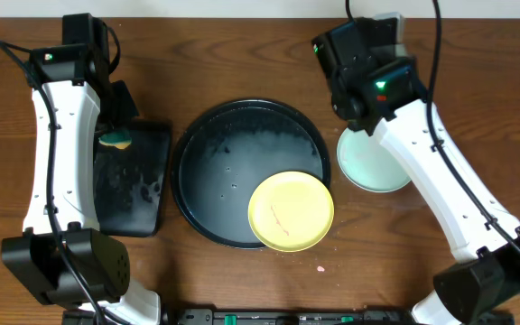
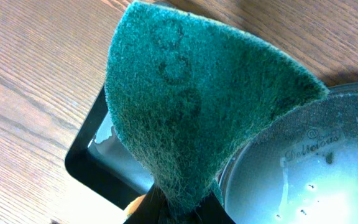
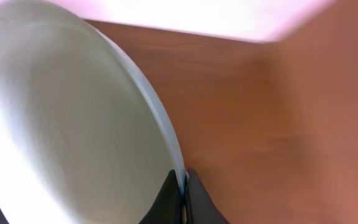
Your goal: Clean dirty plates on tray and stack at the side
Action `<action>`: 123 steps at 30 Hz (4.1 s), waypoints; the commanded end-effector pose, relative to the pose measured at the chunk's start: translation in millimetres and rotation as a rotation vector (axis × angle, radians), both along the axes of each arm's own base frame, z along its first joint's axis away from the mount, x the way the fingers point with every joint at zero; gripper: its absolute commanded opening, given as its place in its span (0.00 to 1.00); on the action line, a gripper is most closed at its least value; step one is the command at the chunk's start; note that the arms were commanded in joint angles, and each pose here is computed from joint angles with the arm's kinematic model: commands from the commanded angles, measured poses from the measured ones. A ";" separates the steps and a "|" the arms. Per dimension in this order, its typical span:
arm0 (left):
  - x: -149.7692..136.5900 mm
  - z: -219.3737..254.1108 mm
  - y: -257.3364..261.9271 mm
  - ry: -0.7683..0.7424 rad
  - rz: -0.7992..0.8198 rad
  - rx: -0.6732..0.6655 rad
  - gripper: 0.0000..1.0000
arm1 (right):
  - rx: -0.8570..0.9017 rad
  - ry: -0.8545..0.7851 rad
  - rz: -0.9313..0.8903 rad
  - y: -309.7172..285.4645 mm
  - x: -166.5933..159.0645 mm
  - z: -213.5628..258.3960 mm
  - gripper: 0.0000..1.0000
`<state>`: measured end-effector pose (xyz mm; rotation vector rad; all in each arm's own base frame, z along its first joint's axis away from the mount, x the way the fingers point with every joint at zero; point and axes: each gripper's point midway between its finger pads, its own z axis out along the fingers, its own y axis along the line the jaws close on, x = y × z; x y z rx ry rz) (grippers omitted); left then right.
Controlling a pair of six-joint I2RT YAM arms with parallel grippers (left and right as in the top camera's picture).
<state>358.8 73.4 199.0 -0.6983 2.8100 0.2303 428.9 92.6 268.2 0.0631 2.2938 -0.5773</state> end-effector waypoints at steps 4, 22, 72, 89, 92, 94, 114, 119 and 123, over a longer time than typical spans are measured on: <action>-0.7 -5.0 2.5 0.014 0.010 0.009 0.09 | 0.579 0.227 0.368 128.7 15.0 -75.3 0.01; -0.1 -4.9 2.4 0.006 0.032 0.004 0.09 | 0.720 0.575 0.537 201.8 -4.3 -204.3 0.55; -14.6 -58.6 -96.3 0.109 -0.084 -0.167 0.07 | 0.504 0.886 0.289 170.0 -120.2 -254.7 0.01; -91.4 -149.2 -196.9 0.271 -0.160 -0.165 0.08 | 0.520 0.893 0.281 167.9 -119.3 -254.5 0.01; -94.5 -149.1 -201.8 0.278 -0.200 -0.161 0.07 | 0.518 0.894 0.285 167.9 -119.3 -254.5 0.01; -95.5 -149.0 -202.7 0.280 -0.210 -0.158 0.07 | 0.518 0.895 0.293 168.4 -119.4 -254.4 0.01; -40.0 -25.3 -97.1 -0.169 -0.034 -0.223 0.07 | 0.687 0.584 0.448 196.4 -22.3 -215.3 0.63; -38.5 -31.0 -81.1 -0.157 0.017 -0.218 0.07 | 0.703 0.575 0.352 196.1 -16.2 -234.8 0.57; -38.3 -32.0 -80.2 -0.155 0.019 -0.214 0.07 | 0.707 0.614 0.344 197.3 -20.5 -250.8 0.37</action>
